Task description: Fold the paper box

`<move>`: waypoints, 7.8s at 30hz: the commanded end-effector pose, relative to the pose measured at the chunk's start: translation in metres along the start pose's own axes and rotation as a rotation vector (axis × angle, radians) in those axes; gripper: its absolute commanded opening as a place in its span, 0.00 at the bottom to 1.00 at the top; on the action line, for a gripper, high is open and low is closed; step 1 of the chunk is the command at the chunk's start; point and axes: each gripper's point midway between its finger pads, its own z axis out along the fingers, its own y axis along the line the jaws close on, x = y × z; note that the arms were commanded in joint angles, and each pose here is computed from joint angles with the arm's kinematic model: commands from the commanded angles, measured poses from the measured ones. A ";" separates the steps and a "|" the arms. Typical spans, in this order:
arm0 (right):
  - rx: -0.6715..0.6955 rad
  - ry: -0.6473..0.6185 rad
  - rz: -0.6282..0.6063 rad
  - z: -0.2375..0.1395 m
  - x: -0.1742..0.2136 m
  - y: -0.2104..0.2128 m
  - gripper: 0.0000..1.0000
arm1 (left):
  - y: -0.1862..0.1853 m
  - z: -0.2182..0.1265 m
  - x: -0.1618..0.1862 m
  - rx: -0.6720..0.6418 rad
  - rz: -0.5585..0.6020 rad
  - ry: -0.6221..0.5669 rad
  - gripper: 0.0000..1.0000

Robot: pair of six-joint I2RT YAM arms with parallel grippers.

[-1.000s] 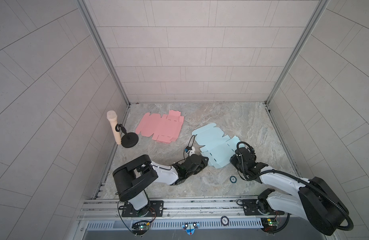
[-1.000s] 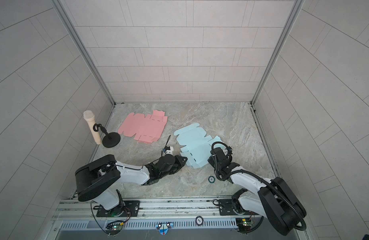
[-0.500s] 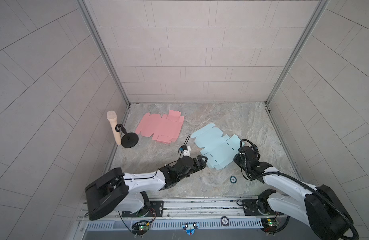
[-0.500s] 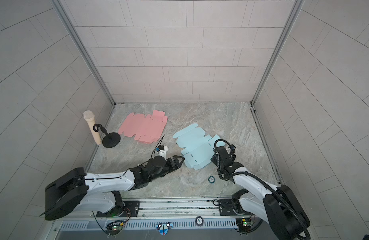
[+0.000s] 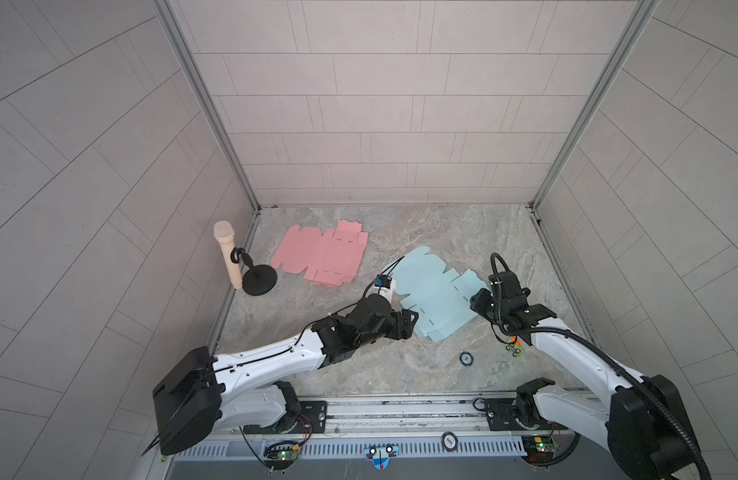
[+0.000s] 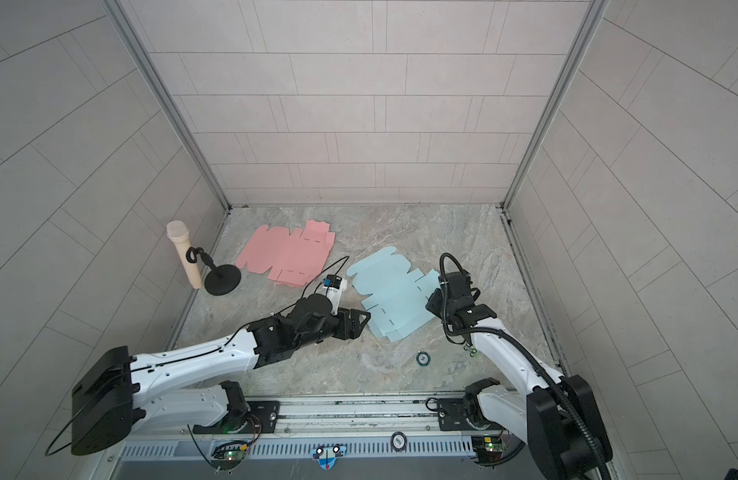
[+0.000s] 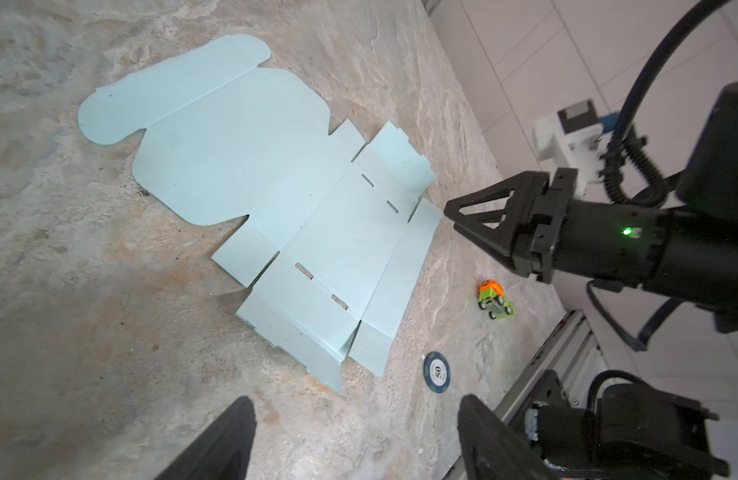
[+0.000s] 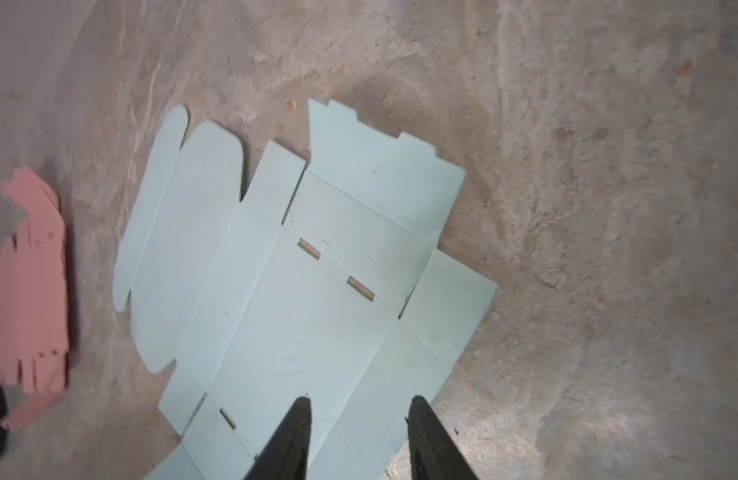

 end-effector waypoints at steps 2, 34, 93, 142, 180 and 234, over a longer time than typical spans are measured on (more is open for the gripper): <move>0.031 0.107 -0.017 -0.006 0.029 -0.009 0.55 | 0.028 0.016 0.005 -0.032 -0.001 0.112 0.74; -0.055 0.137 0.186 0.030 0.066 -0.015 0.46 | 0.016 0.099 0.073 -0.043 0.109 0.360 0.48; 0.284 0.139 -0.105 0.008 0.041 -0.061 0.08 | 0.014 0.052 0.002 0.053 0.050 0.183 0.47; 0.072 0.198 -0.197 0.044 0.031 -0.003 0.23 | 0.112 0.093 0.033 -0.172 -0.002 0.340 0.46; 0.077 0.156 -0.106 0.032 0.034 -0.024 0.11 | 0.111 0.090 0.044 -0.135 -0.025 0.346 0.46; -0.059 0.250 -0.019 0.046 0.046 -0.012 0.25 | 0.118 0.077 0.037 -0.118 -0.083 0.292 0.48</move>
